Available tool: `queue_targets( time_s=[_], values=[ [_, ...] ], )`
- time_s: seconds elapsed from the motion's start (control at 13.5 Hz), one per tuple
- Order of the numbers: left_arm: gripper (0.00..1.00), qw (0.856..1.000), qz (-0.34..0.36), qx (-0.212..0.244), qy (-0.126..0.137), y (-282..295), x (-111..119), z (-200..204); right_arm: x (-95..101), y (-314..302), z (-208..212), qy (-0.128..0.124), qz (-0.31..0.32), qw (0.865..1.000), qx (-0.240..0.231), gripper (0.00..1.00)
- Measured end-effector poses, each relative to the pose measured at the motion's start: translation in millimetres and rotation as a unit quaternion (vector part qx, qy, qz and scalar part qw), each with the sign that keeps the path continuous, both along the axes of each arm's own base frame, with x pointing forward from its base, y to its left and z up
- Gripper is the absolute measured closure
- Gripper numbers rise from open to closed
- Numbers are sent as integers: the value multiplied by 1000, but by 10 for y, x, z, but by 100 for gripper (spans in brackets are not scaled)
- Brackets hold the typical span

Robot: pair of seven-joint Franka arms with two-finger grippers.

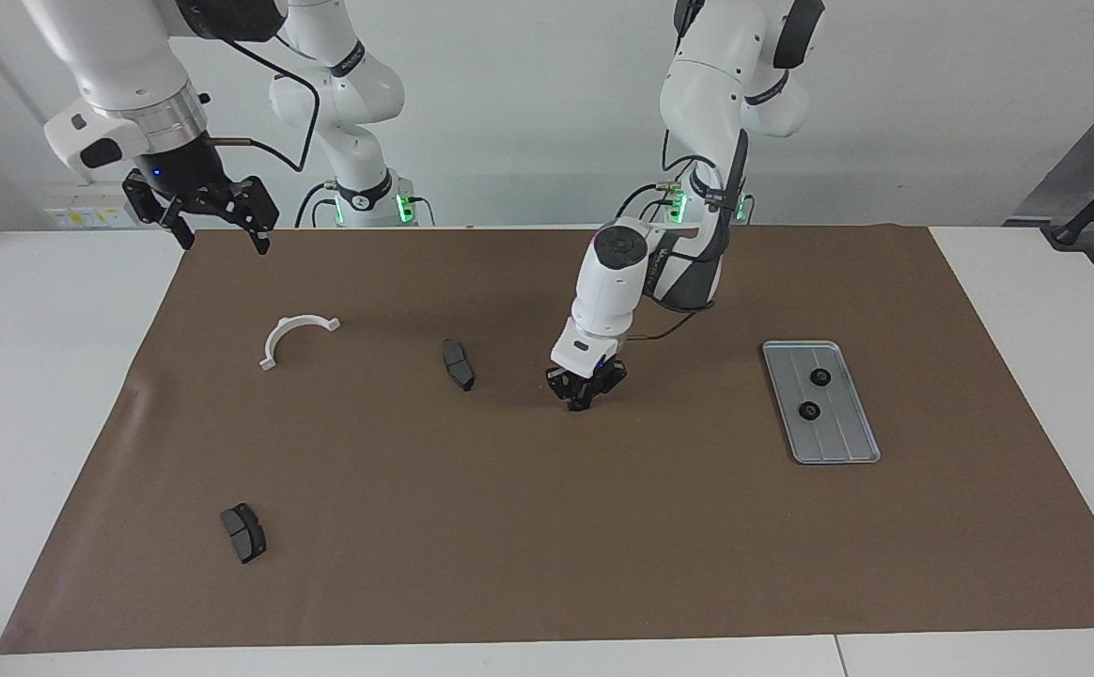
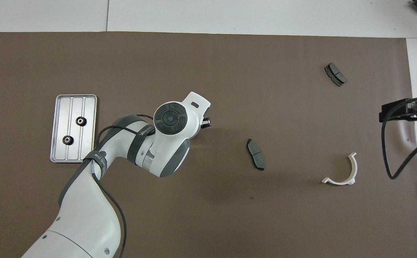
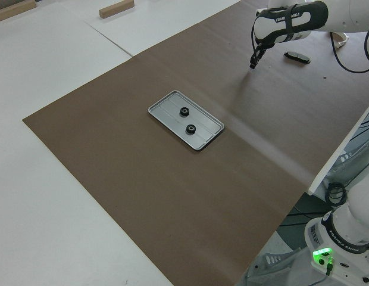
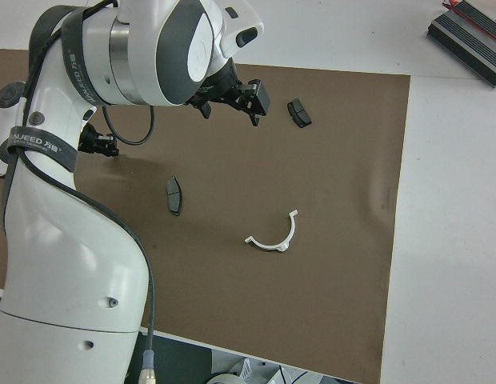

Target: Pick bearing gear from pile to tray

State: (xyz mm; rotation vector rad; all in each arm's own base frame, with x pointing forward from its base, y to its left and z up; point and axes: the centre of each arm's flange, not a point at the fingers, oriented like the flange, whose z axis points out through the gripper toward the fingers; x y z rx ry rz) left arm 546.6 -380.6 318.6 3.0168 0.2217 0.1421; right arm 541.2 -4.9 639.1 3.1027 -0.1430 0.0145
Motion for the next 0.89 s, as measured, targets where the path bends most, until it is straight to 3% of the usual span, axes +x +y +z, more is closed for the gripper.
queue_targets(
  time_s=[0.45, 0.67, 0.89],
  values=[
    [75, 999, -13, 24, 22, 1060, 542, 488, 0, -15, 0, 0, -1, 1000, 0, 0],
    [75, 996, -62, 38, 45, 1886, 683, 748, 0, -15, -2, 0, -1, 1000, 0, 0],
    [75, 989, -128, 42, 55, 2837, 780, 664, 0, 29, -2, 0, 3, 1000, 0, 0]
  ],
)
